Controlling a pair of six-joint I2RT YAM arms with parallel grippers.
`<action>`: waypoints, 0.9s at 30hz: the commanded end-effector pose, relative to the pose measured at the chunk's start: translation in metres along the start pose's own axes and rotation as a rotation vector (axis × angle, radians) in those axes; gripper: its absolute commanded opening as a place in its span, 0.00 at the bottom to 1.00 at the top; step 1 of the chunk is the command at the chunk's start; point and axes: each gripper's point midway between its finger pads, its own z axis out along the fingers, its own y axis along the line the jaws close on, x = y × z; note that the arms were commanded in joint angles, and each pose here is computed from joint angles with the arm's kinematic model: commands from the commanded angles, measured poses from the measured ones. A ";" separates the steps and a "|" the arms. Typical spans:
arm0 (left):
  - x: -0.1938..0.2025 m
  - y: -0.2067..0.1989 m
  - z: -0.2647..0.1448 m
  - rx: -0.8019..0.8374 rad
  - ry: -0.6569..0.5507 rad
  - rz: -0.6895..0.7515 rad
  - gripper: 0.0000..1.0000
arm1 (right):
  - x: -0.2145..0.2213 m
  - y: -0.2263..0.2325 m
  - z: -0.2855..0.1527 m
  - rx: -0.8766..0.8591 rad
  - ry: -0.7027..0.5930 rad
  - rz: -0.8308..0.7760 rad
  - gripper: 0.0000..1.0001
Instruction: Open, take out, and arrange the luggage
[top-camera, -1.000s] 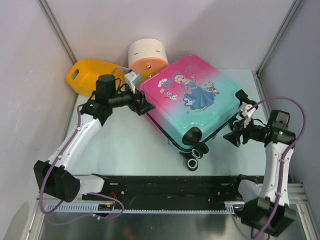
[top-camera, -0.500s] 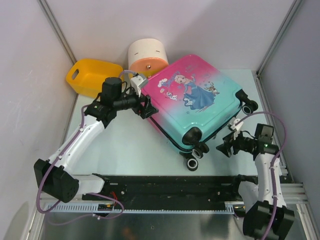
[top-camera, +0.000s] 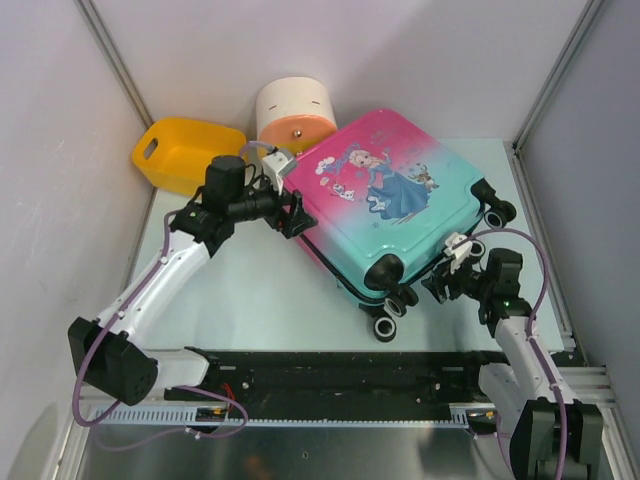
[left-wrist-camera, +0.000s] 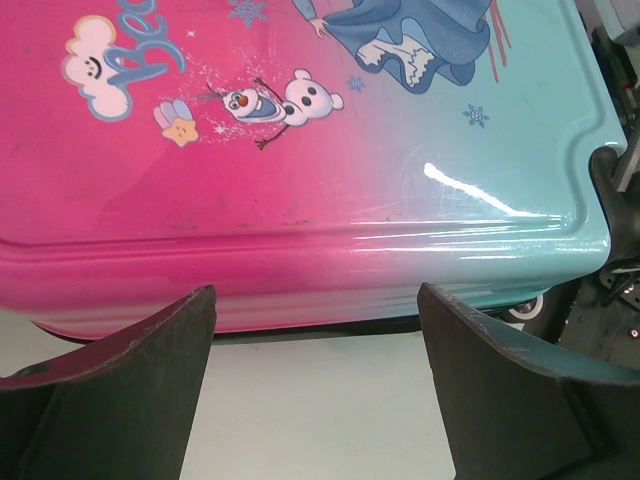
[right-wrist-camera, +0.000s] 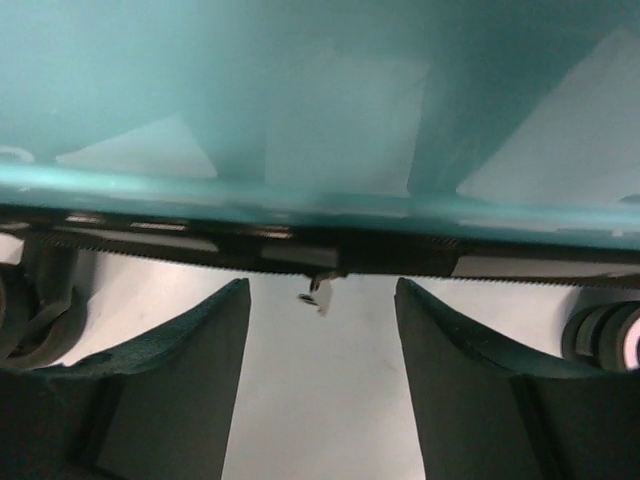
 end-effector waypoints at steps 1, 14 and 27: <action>0.000 -0.011 -0.001 0.038 -0.011 0.044 0.86 | -0.029 -0.023 0.008 0.082 -0.105 -0.043 0.64; -0.013 -0.116 -0.001 0.429 -0.086 0.555 0.98 | -0.021 -0.007 0.000 0.004 -0.089 -0.097 0.00; 0.047 -0.208 0.052 0.600 0.111 1.334 1.00 | -0.027 -0.014 -0.004 0.045 -0.085 -0.085 0.00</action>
